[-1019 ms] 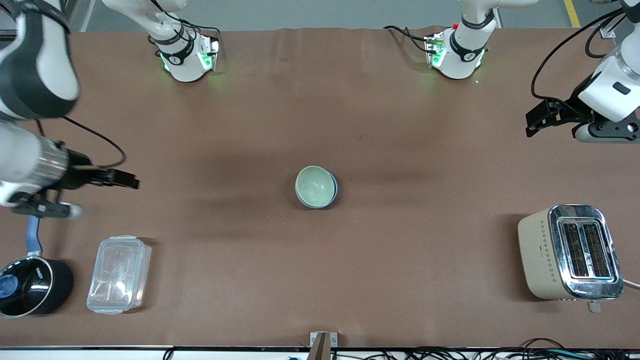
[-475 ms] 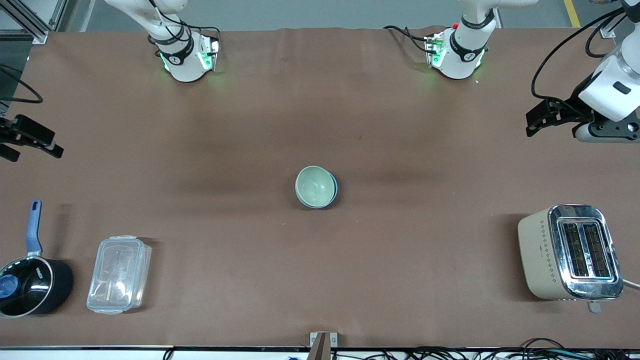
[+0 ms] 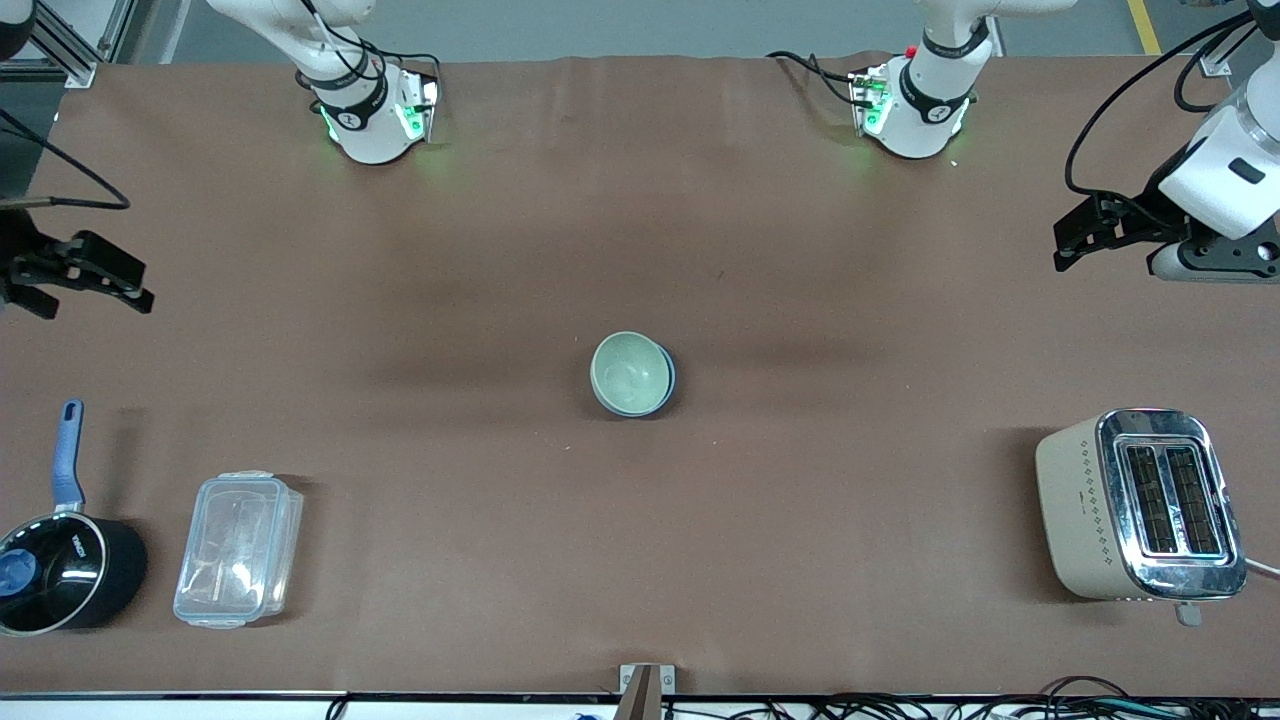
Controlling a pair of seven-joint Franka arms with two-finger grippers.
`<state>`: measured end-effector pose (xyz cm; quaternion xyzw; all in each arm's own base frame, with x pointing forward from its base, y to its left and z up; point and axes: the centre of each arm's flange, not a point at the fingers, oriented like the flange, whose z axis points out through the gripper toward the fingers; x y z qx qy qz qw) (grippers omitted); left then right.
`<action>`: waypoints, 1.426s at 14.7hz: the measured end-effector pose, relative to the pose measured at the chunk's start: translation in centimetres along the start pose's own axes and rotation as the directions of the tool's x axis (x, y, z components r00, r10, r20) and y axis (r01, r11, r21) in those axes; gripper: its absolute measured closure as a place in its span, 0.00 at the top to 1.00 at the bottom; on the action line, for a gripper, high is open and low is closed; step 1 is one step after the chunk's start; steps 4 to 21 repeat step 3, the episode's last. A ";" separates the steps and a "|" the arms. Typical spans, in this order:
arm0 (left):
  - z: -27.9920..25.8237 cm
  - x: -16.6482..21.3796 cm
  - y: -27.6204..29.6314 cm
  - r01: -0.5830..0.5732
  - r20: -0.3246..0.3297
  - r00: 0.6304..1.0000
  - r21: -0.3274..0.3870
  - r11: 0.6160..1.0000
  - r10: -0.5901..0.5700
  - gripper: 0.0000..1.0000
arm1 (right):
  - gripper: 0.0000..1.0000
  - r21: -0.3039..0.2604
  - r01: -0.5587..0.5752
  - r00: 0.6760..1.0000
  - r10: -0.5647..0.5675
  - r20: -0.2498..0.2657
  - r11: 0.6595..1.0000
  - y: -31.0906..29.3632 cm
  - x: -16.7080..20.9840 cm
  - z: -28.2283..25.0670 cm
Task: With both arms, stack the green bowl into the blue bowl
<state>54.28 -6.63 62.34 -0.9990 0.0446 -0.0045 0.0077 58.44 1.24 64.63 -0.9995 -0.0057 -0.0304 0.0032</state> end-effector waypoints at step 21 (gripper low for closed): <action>0.0 0.0 0.0 -0.002 0.003 1.000 0.000 1.000 0.002 1.00 | 1.00 0.001 -0.031 1.000 0.031 0.001 1.000 0.0 0.0 0.0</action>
